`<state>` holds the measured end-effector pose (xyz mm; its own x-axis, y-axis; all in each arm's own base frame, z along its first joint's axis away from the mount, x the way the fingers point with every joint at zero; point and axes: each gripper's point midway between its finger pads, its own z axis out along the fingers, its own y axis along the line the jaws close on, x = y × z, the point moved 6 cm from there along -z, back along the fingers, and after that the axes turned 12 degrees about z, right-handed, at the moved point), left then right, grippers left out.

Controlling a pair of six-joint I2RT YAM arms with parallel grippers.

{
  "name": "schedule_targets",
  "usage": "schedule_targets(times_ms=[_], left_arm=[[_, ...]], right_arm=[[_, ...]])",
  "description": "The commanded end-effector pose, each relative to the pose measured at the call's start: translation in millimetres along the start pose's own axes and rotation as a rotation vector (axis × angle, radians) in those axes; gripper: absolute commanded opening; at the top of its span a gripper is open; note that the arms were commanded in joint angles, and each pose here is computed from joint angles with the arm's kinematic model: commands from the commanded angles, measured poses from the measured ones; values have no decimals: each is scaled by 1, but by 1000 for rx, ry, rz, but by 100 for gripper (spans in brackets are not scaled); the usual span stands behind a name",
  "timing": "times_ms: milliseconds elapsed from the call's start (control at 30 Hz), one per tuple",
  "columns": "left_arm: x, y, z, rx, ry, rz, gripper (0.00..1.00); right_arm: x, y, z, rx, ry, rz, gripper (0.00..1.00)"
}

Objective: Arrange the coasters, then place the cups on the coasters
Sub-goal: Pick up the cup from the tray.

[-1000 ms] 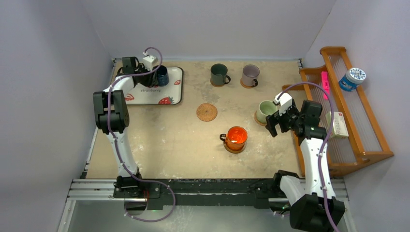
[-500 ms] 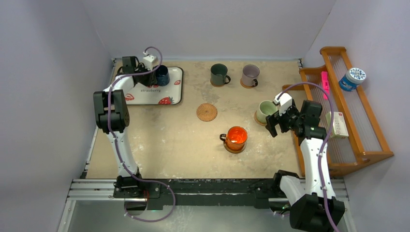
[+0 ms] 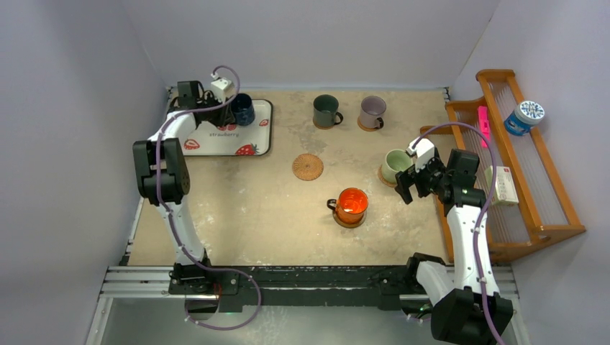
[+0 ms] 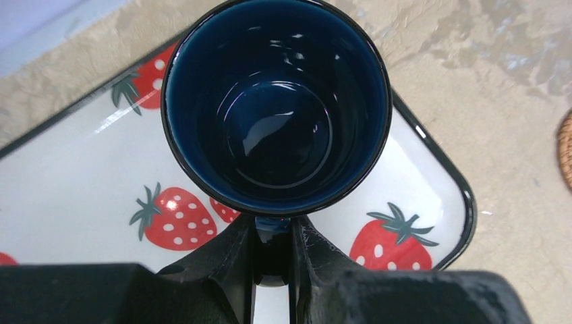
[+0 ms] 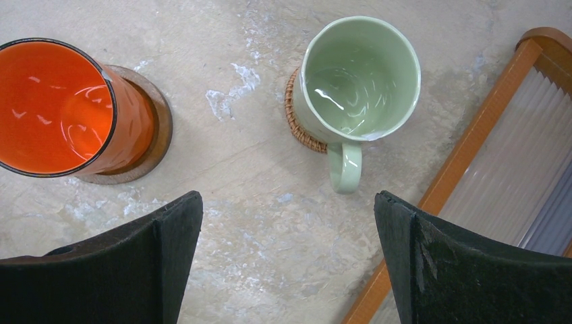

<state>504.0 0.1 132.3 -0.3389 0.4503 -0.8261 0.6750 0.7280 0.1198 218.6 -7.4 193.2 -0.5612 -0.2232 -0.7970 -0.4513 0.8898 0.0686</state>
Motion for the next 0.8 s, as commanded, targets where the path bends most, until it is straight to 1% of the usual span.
schedule_targets(times_ms=[0,167,333,667,767], left_arm=[[-79,4,-46,-51,-226,131,0],[-89,-13,-59,4,-264,128,0],[-92,-35,-67,45,-271,155,0],[-102,-85,-73,142,-273,213,0],[-108,-108,-69,181,-269,234,0]], right_arm=[[1,5,-1,-31,-13,-12,99],[0,5,-1,-30,-15,-14,99],[0,5,-2,-32,-16,-15,99],[0,6,-3,-32,-18,-18,99],[-1,6,-3,-31,-22,-21,99]])
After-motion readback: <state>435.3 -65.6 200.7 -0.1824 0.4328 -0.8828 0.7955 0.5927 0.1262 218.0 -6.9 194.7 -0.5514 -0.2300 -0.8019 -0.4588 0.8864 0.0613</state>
